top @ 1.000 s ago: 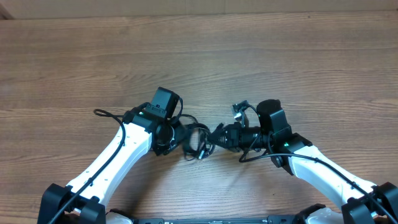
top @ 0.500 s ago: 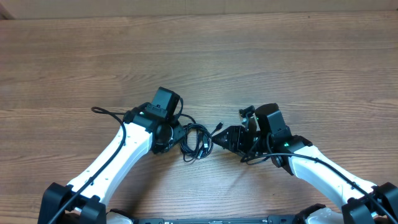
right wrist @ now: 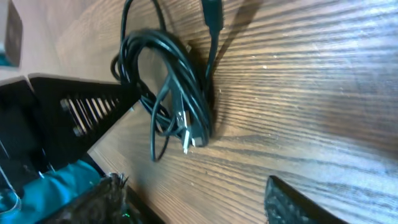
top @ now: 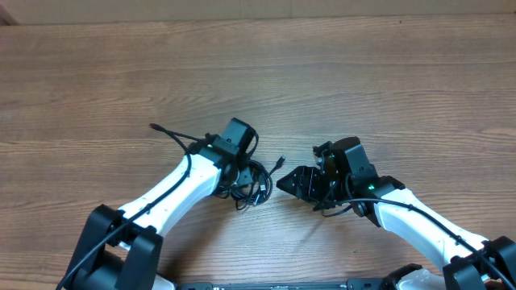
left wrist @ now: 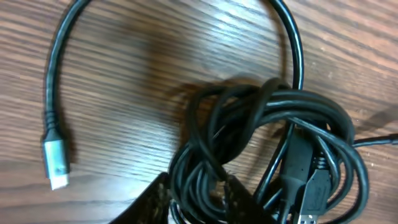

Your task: Untangle cables

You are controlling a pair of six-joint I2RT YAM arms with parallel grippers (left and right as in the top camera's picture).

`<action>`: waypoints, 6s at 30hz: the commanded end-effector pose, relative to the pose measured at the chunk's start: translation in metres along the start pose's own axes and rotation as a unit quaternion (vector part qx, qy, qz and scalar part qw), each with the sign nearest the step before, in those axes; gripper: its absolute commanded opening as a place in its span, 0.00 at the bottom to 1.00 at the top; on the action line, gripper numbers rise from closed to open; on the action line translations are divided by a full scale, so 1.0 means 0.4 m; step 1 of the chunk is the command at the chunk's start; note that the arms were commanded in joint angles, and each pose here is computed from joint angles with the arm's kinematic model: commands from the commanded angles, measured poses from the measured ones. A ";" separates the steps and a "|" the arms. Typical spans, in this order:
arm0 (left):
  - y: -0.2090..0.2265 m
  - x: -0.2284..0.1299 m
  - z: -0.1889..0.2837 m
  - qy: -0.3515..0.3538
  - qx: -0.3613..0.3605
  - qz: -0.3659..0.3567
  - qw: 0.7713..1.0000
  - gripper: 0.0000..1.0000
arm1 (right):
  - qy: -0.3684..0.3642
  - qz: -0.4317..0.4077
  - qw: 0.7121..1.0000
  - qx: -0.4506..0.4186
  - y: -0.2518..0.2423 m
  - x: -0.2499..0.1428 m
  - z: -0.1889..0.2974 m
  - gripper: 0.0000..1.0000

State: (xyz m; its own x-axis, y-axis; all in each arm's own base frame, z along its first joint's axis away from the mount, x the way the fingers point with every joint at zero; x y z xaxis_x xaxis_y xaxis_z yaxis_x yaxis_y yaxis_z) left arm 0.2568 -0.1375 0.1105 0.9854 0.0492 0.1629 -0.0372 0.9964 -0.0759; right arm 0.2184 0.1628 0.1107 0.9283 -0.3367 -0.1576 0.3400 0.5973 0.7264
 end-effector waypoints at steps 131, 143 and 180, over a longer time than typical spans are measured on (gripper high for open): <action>0.073 -0.046 0.084 0.066 -0.413 0.356 0.836 0.92 | 0.280 0.190 0.882 0.327 0.187 0.039 0.073 0.04; -0.001 -0.033 0.006 0.087 -0.404 0.343 0.844 0.56 | 0.282 0.185 0.884 0.325 0.186 0.038 0.073 0.04; -0.010 -0.012 0.000 0.055 -0.455 0.238 0.857 0.04 | 0.235 0.148 0.943 0.182 0.137 0.061 0.030 0.04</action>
State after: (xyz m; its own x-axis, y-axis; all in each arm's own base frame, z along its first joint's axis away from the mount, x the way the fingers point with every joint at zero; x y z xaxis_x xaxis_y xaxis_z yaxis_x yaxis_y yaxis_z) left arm 0.2495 -0.1503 0.1110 0.8748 0.4216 -0.2389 -0.4116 0.3865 -0.8253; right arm 0.2519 0.1792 0.1670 0.9545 0.2881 -0.0766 0.0470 0.1084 0.9930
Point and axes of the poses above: each gripper's point midway between its finger pads, its own z axis back along the fingers, its own y axis along the line the jaws close on, x = y × z, the point moved 8 cm from there along z, back along the fingers, and after that the axes turned 15 degrees about -z, right-handed, at the moved point
